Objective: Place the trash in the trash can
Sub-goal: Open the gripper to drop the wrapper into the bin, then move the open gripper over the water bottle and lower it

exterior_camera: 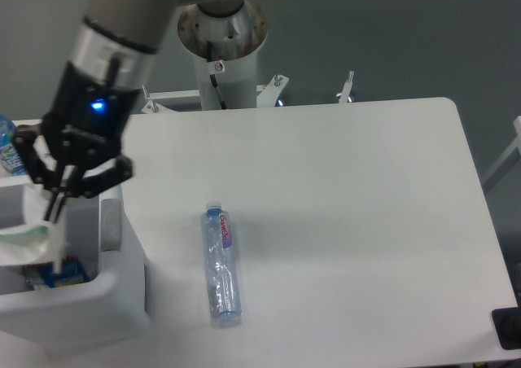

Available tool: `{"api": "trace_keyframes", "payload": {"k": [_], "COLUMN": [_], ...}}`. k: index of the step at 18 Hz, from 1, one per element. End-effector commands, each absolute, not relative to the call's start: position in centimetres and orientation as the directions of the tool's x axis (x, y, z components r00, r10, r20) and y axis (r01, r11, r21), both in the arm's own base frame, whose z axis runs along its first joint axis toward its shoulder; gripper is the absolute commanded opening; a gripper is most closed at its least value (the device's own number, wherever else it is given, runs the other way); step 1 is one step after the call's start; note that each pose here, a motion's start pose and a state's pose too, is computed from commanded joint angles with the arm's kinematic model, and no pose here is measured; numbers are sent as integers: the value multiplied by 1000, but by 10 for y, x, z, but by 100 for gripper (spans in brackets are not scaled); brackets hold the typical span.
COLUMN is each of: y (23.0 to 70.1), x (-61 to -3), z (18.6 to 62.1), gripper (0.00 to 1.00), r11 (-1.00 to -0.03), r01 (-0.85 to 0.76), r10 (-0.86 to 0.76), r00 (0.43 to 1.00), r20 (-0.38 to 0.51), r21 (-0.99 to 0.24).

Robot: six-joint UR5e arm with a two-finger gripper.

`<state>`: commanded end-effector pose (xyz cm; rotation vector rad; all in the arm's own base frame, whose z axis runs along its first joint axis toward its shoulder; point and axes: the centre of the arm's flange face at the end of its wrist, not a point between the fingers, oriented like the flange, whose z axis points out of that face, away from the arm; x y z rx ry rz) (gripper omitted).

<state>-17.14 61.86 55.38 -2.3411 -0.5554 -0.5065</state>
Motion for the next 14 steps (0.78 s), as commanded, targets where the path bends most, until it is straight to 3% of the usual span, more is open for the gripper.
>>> {"api": "trace_keyframes", "payload": {"k": [9, 14], "y": [617, 603], "x": [-177, -264], "z": [553, 533], "gripper": [100, 100], "r11": [-680, -623], "r01": [513, 582], "r10": [258, 440], "r00": [836, 813], "r20": [484, 381], "r21": [-523, -523]}}
